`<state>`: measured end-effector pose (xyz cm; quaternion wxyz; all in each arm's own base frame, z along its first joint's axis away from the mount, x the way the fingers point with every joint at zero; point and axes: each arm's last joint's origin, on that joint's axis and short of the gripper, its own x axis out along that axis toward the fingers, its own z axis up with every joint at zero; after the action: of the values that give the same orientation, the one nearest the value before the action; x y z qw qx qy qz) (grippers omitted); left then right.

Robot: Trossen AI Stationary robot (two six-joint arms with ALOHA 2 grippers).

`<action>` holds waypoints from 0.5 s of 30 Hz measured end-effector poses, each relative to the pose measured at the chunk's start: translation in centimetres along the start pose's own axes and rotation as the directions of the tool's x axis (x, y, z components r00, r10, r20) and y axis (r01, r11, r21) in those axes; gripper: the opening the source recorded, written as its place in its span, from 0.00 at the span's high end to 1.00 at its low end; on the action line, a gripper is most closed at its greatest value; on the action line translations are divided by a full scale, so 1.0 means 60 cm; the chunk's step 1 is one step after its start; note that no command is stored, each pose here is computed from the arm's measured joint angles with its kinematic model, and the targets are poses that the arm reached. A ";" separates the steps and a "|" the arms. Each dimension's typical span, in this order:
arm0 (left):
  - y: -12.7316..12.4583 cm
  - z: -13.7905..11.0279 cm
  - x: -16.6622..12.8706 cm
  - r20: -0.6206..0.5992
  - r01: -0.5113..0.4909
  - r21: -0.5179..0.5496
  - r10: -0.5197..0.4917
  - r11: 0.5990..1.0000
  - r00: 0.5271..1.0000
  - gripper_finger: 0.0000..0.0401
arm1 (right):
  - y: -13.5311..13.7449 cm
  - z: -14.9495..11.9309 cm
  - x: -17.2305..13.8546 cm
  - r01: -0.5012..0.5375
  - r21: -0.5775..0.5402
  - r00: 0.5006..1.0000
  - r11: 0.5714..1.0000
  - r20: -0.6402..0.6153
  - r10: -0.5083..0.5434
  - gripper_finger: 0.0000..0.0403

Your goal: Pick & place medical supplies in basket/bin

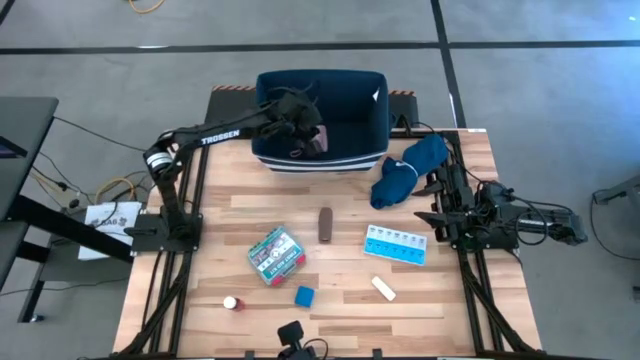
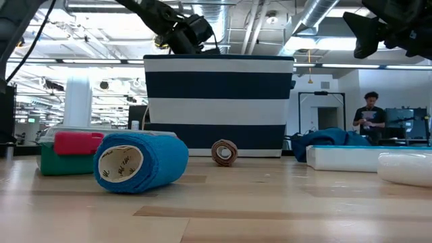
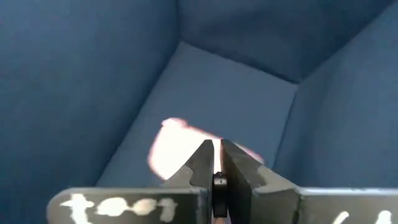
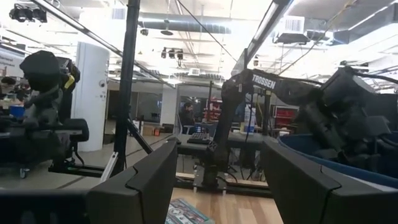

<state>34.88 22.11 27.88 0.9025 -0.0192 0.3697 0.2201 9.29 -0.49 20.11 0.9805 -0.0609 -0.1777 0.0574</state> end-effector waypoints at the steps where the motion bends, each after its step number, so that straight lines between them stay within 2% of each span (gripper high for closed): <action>1: 0.000 -0.002 0.004 -0.006 0.001 0.001 -0.001 1.000 1.000 0.98 | 0.000 0.000 0.000 0.000 0.000 1.000 1.000 0.000 0.000 0.44; 7: -0.003 -0.005 0.009 -0.017 0.036 0.027 -0.035 0.999 0.999 0.96 | 0.000 0.000 0.000 -0.002 0.001 1.000 1.000 -0.001 0.002 0.44; 15: -0.005 -0.005 0.009 -0.012 0.067 0.056 -0.067 0.996 0.998 0.82 | 0.000 0.000 0.000 -0.002 0.001 1.000 1.000 0.000 0.002 0.44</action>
<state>35.17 21.98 27.24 0.9077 -0.0074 0.3794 0.1791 9.29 -0.48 20.10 0.9805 -0.0605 -0.1774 0.0585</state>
